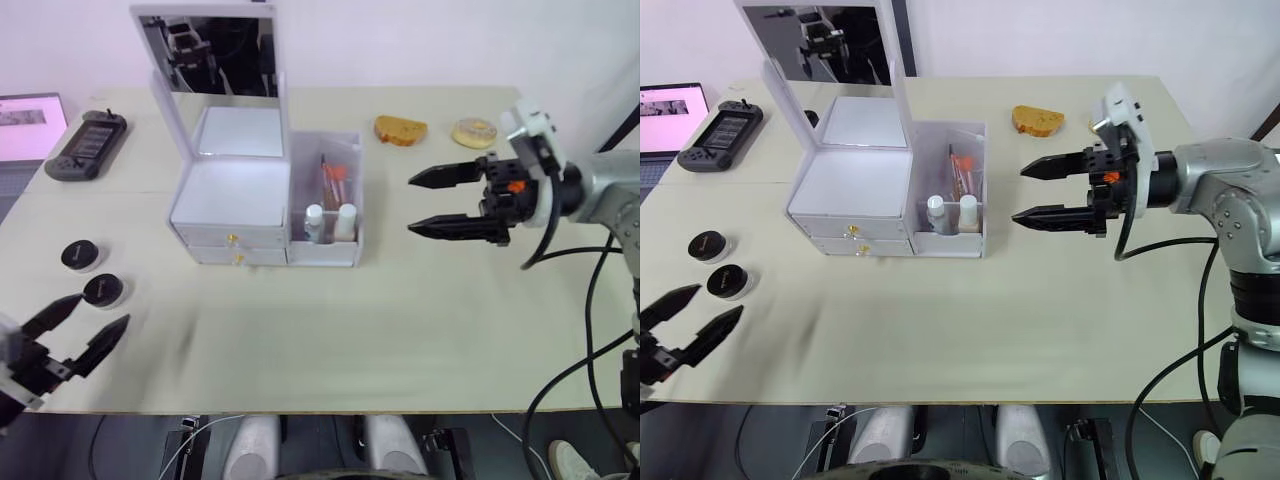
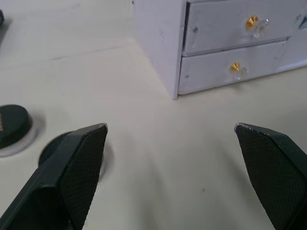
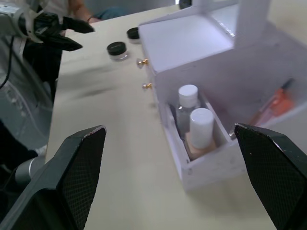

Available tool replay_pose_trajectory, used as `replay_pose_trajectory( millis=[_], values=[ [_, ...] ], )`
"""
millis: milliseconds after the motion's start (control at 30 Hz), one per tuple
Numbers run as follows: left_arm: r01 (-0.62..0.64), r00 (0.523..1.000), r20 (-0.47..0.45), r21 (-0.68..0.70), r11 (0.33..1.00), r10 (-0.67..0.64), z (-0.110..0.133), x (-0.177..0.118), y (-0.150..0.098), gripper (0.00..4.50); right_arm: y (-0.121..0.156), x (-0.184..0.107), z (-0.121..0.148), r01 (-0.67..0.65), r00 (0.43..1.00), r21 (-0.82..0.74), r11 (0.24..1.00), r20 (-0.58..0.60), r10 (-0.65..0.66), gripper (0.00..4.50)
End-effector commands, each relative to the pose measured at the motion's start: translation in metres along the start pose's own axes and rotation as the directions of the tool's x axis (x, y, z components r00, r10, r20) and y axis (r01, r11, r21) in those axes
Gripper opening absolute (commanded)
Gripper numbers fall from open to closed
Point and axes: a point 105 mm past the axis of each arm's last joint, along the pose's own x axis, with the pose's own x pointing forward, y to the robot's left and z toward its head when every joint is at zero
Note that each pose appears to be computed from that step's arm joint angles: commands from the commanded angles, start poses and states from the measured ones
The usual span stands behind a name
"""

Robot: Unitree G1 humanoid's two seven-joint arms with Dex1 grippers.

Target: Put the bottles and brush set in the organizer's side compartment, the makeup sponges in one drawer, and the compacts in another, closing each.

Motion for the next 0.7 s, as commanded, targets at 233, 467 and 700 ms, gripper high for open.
replay_pose_trajectory(
  millis=[233, 467, 700],
  values=[
    [0.011, 0.993, 0.115, -0.011, 1.000, -0.010, -0.001, 0.067, -0.070, 4.47, 0.010, 0.009, 0.022, -0.006, 1.000, -0.116, 0.993, -0.003, 0.006, 4.50],
    [-0.048, 0.983, 0.177, -0.025, 0.999, 0.052, -0.005, 0.096, -0.083, 4.47, 0.012, 0.008, 0.023, 0.016, 1.000, -0.121, 0.992, -0.013, -0.018, 4.50],
    [-0.103, 0.980, 0.172, -0.012, 0.995, 0.103, -0.013, 0.113, -0.088, 3.63, 0.013, 0.005, 0.030, 0.041, 0.999, -0.130, 0.991, -0.019, -0.044, 4.50]
  ],
)
